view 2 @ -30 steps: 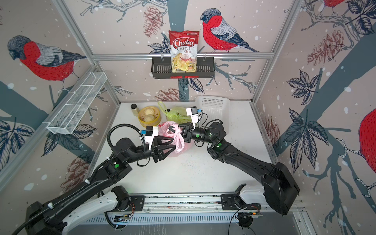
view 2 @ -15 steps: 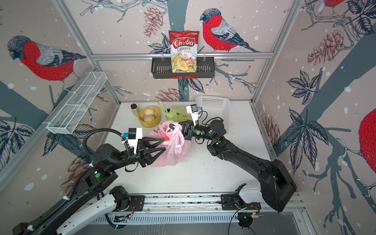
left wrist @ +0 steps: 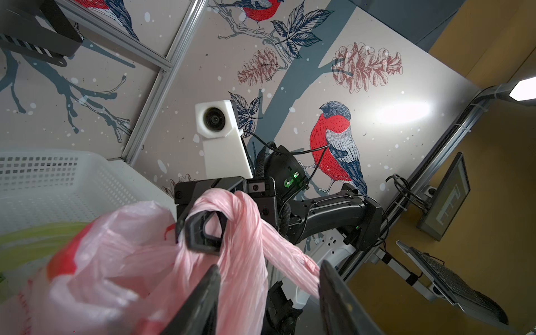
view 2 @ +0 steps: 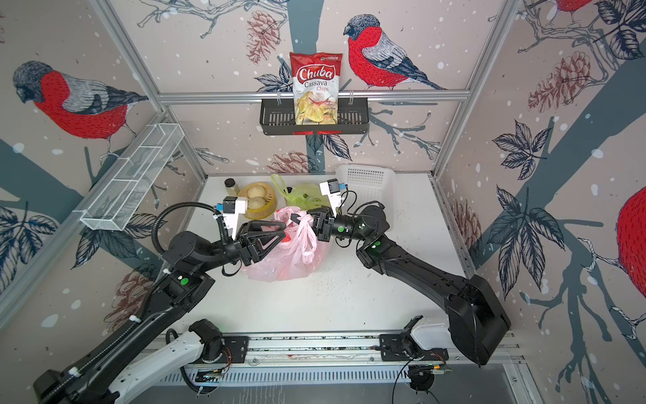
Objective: Place the peach into a plastic bag & tie a knot
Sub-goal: Cross the plastic bag at the center of the board, then tie the plastic bag at the center of the board.
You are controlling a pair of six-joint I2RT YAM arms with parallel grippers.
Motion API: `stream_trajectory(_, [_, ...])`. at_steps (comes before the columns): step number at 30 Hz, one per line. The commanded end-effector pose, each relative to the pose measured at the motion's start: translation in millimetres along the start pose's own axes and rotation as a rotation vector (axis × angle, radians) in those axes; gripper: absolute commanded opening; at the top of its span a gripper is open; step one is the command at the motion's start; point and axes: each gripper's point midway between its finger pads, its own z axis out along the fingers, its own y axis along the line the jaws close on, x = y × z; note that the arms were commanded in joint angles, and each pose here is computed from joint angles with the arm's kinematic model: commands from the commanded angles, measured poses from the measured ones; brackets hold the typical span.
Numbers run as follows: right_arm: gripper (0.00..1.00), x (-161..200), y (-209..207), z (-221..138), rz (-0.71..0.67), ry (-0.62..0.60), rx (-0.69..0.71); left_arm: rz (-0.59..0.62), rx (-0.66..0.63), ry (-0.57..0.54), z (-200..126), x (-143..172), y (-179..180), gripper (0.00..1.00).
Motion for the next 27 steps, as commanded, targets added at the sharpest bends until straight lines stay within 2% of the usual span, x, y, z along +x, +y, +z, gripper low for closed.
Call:
stream_trajectory(1, [0.00,-5,9,1,-0.035,-0.005,-0.024,0.013,0.005,-0.023,-4,-9,-8,0.55])
stream_trajectory(7, [0.00,-5,11,2,-0.037,-0.002,-0.031,0.000,-0.055,-0.004,-6,-3,7,0.60])
stream_trajectory(13, [0.00,-4,15,5,-0.044,0.006,-0.037,-0.019,-0.039,-0.012,-3,0,11,0.65])
stream_trajectory(20, [0.00,0,15,8,-0.051,0.022,-0.033,-0.028,0.029,-0.008,0,0,2,0.66])
stream_trajectory(27, [0.00,-1,17,10,-0.054,0.024,-0.039,-0.043,-0.010,0.027,2,8,14,0.65])
